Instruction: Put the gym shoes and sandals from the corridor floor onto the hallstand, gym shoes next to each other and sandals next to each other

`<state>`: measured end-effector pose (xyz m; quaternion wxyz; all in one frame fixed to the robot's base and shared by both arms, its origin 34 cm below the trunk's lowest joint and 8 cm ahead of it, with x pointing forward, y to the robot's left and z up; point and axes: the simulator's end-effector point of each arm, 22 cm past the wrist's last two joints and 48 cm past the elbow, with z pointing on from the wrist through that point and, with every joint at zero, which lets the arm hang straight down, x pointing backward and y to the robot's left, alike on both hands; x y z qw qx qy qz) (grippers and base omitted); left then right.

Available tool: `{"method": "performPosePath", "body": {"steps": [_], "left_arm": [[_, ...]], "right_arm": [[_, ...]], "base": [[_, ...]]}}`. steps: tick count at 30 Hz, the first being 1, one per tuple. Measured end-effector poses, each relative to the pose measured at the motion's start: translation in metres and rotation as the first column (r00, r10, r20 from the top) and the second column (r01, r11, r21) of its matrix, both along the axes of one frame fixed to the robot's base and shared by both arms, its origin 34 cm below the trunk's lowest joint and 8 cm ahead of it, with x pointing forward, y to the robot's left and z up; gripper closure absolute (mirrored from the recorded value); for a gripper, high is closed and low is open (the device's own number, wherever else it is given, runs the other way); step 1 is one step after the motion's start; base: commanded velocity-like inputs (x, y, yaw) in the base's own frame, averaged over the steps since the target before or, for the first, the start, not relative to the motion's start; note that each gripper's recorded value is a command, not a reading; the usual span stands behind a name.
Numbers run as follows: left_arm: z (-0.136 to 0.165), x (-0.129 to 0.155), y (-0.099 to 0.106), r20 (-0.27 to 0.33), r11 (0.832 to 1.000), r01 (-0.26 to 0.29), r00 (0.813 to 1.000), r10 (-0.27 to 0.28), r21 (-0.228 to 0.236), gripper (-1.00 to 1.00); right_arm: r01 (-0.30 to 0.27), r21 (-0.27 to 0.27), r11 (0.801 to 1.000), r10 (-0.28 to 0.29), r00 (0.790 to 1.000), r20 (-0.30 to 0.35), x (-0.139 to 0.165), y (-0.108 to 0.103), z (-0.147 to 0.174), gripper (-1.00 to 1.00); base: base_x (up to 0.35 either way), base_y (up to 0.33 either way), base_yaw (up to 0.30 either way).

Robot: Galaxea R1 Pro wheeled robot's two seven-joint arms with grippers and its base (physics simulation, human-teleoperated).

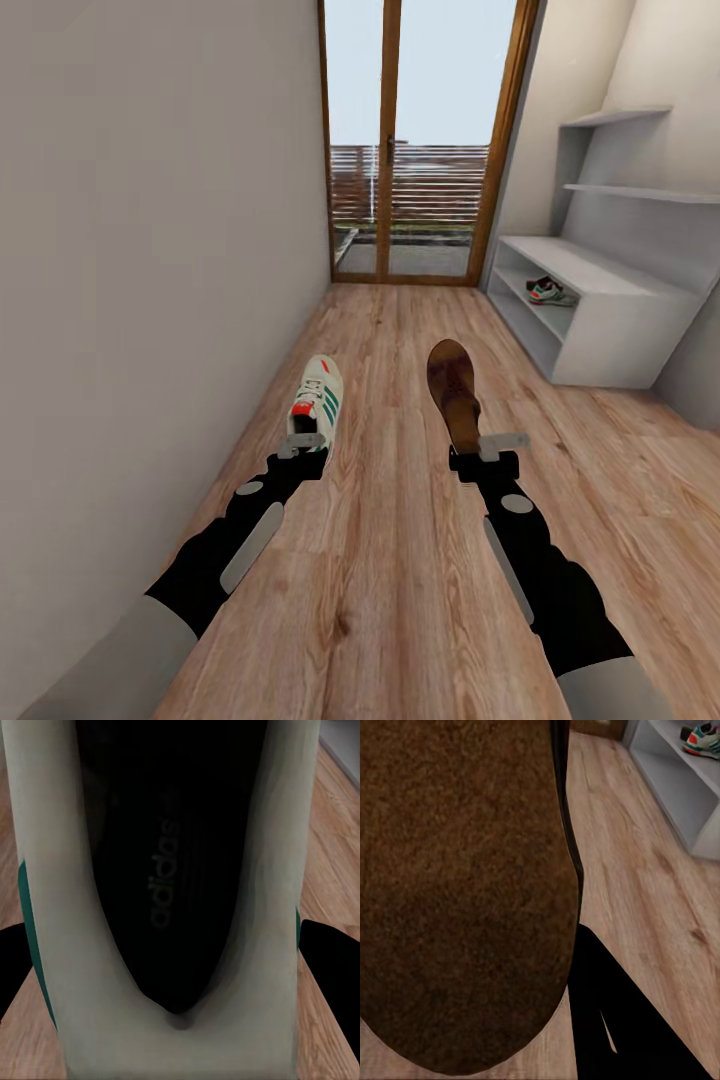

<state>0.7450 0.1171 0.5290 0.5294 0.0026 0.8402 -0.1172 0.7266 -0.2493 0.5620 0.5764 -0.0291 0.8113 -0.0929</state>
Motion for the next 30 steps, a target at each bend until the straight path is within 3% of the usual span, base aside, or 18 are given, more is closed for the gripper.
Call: {"method": "performPosePath", "body": {"steps": [13,17,20,30], "left_arm": [[0.000,0.000,0.000,0.000,1.000,0.000,1.000,0.000,0.000,1.00],[0.000,0.000,-0.001,0.000,1.000,0.000,1.000,0.000,-0.001,1.00],[0.000,0.000,-0.001,0.000,1.000,0.001,1.000,-0.001,-0.001,1.00],[0.000,0.000,-0.002,0.000,1.000,0.001,1.000,-0.001,-0.003,1.00]], "right_arm": [[0.002,0.020,1.000,-0.002,1.000,-0.009,-0.001,-0.001,-0.001,1.00],[0.074,0.041,0.996,-0.074,0.997,-0.009,-0.001,-0.031,-0.001,1.00],[0.172,0.067,0.983,-0.171,0.985,-0.011,-0.005,-0.074,-0.001,1.00],[0.248,0.096,0.964,-0.247,0.969,-0.015,-0.012,-0.108,-0.003,1.00]], "base": [[0.347,0.000,0.000],[0.347,0.000,0.000],[0.347,0.000,0.000],[0.347,0.000,0.000]]}}
